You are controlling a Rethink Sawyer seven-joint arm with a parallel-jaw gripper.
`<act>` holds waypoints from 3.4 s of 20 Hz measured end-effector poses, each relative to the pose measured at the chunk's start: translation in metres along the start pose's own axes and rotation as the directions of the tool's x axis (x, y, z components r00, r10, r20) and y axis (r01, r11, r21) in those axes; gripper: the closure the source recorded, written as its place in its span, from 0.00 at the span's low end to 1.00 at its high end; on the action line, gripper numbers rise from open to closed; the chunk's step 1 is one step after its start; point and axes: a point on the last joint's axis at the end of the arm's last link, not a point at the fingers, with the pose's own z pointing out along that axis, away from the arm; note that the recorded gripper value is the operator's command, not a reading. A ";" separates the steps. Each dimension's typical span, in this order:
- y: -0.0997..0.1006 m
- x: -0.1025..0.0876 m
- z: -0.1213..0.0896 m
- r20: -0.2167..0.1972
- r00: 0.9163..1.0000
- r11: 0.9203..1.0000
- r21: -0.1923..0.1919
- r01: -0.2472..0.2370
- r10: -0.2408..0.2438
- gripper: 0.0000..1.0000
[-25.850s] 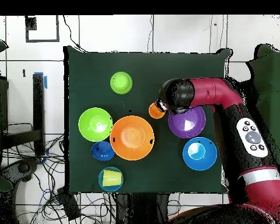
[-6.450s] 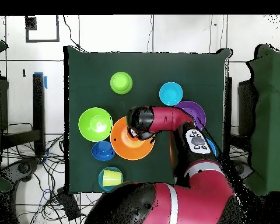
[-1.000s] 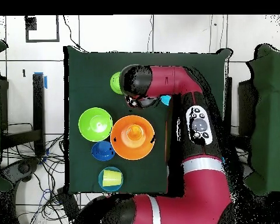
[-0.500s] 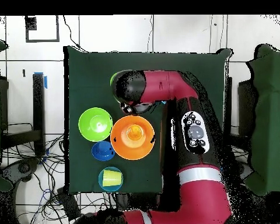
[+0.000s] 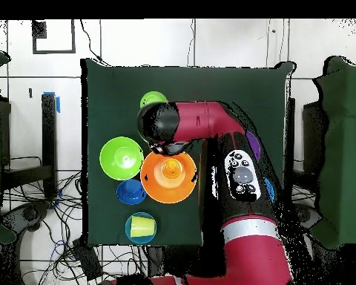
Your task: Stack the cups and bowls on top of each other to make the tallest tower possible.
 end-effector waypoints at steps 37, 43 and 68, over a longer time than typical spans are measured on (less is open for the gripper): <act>0.091 0.028 0.061 0.159 0.987 0.999 -0.046 0.011 -0.003 0.00; 0.091 0.025 0.061 0.203 0.979 0.998 -0.059 -0.004 0.016 0.00; 0.125 -0.001 0.089 0.301 0.954 0.994 -0.103 0.031 0.002 0.00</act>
